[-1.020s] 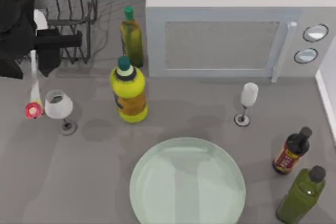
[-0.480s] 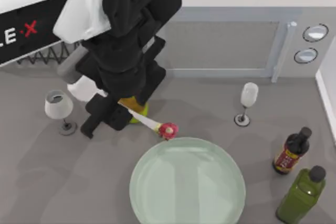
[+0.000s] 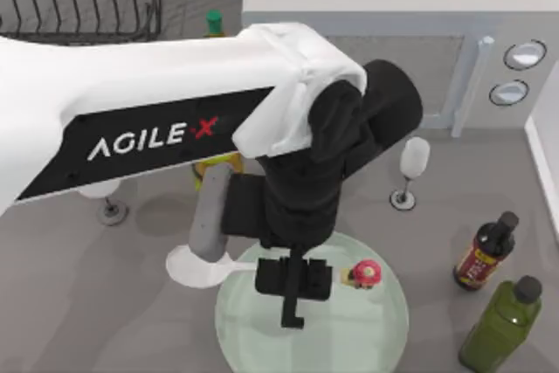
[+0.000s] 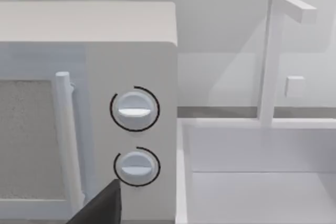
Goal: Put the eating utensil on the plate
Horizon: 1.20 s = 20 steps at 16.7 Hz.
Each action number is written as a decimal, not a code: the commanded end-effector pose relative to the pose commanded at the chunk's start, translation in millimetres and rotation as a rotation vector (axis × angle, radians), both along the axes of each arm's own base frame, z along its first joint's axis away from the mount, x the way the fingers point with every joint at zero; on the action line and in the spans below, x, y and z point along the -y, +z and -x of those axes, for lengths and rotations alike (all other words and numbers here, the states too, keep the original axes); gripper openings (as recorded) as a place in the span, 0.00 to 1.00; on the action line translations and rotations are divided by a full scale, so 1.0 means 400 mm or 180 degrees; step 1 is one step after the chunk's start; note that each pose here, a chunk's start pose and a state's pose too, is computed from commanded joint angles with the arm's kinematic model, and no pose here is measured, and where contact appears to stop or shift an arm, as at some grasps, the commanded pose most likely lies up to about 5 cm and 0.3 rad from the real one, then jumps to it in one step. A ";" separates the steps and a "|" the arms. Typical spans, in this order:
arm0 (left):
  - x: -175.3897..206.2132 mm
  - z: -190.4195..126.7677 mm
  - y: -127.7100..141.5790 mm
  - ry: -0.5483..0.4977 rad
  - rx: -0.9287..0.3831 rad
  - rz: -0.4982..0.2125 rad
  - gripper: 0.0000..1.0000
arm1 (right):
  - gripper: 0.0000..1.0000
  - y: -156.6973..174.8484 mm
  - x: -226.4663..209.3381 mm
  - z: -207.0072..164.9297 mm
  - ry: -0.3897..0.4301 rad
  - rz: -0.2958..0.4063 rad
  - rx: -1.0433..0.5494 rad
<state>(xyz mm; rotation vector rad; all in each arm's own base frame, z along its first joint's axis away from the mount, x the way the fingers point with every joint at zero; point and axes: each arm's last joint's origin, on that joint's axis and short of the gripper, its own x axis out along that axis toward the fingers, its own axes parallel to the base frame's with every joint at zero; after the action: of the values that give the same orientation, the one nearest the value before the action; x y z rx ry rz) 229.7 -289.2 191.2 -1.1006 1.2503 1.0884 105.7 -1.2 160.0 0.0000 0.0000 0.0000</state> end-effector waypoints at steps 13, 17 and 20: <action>0.030 0.038 -0.020 0.0201 -0.0076 -0.0041 0.00 | 1.00 0.000 0.000 0.000 0.0000 0.0000 0.0000; 0.030 0.076 -0.002 0.0028 -0.0148 -0.0041 0.00 | 1.00 0.000 0.000 0.000 0.0000 0.0000 0.0000; 0.030 0.107 0.015 -0.0123 -0.0194 -0.0022 0.00 | 1.00 0.000 0.000 0.000 0.0000 0.0000 0.0000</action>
<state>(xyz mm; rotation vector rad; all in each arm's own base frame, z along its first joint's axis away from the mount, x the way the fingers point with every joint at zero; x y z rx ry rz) 187.0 -301.0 197.1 -1.0408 1.3094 1.1035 105.7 -1.2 160.0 0.0000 0.0000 0.0000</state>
